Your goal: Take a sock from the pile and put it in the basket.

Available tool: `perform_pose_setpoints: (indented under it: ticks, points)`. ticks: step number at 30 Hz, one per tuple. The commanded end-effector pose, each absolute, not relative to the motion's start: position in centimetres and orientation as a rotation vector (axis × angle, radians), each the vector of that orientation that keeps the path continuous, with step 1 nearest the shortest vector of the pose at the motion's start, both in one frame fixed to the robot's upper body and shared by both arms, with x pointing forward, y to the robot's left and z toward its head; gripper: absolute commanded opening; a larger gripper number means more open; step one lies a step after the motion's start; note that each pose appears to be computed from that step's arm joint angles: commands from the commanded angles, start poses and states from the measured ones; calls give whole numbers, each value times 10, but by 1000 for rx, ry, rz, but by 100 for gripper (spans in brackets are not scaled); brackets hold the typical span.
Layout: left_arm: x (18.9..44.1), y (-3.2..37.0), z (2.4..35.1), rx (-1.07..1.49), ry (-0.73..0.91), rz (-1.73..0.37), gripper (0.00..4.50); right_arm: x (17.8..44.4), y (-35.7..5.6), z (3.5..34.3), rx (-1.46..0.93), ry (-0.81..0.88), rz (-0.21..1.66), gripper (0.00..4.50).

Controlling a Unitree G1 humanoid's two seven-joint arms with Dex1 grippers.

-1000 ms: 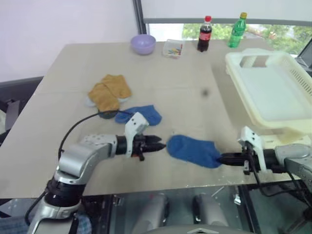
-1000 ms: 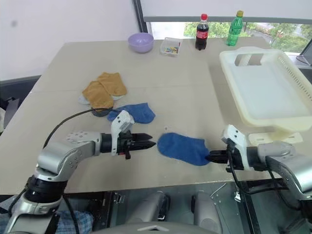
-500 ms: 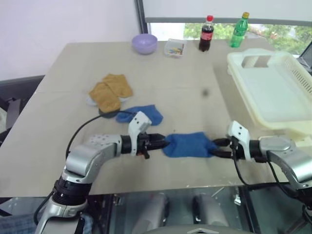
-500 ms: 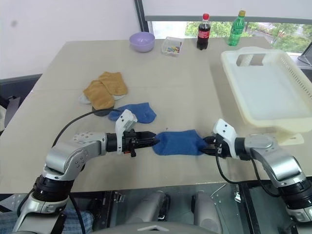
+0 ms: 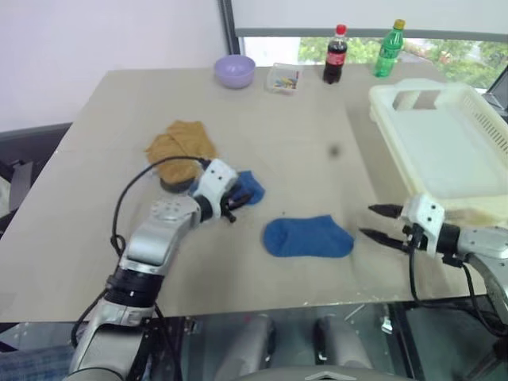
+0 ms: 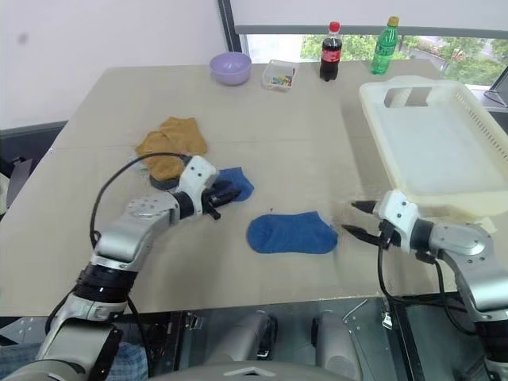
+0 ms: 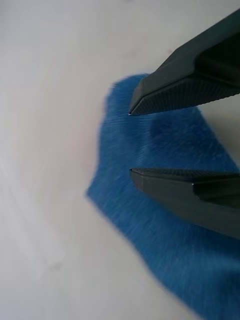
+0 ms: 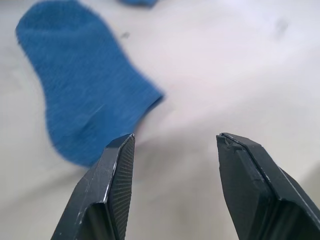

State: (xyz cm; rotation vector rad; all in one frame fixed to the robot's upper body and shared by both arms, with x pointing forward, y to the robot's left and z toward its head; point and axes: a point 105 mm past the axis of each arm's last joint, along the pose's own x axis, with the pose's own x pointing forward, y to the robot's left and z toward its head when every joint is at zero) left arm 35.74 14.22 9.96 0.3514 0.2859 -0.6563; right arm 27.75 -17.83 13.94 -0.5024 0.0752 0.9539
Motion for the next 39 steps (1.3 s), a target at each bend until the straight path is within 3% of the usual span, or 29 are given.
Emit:
perform_pose_setpoints:
  ticks: [1,4,8,14,22,29,37,39]
  points:
    - [359,141,90,364,295,-651,176,274,-163,179,-530,-89,975,265]
    - [361,144,84,342,311,-626,176,274,-154,186,-520,-116,986,265]
    - [360,142,81,342,320,-634,4,274,-152,182,-518,-107,990,274]
    - [360,138,80,322,314,-620,4,277,-152,181,-517,-105,988,274]
    - [378,103,99,224,227,-628,4,282,-148,177,-515,-98,991,274]
    - [376,33,101,128,208,-738,4,291,-164,173,-559,-44,921,274]
    - [368,-19,109,70,153,-833,4,299,-186,161,-496,110,838,274]
    - [365,-24,115,28,134,-853,4,304,-198,145,-472,260,773,274]
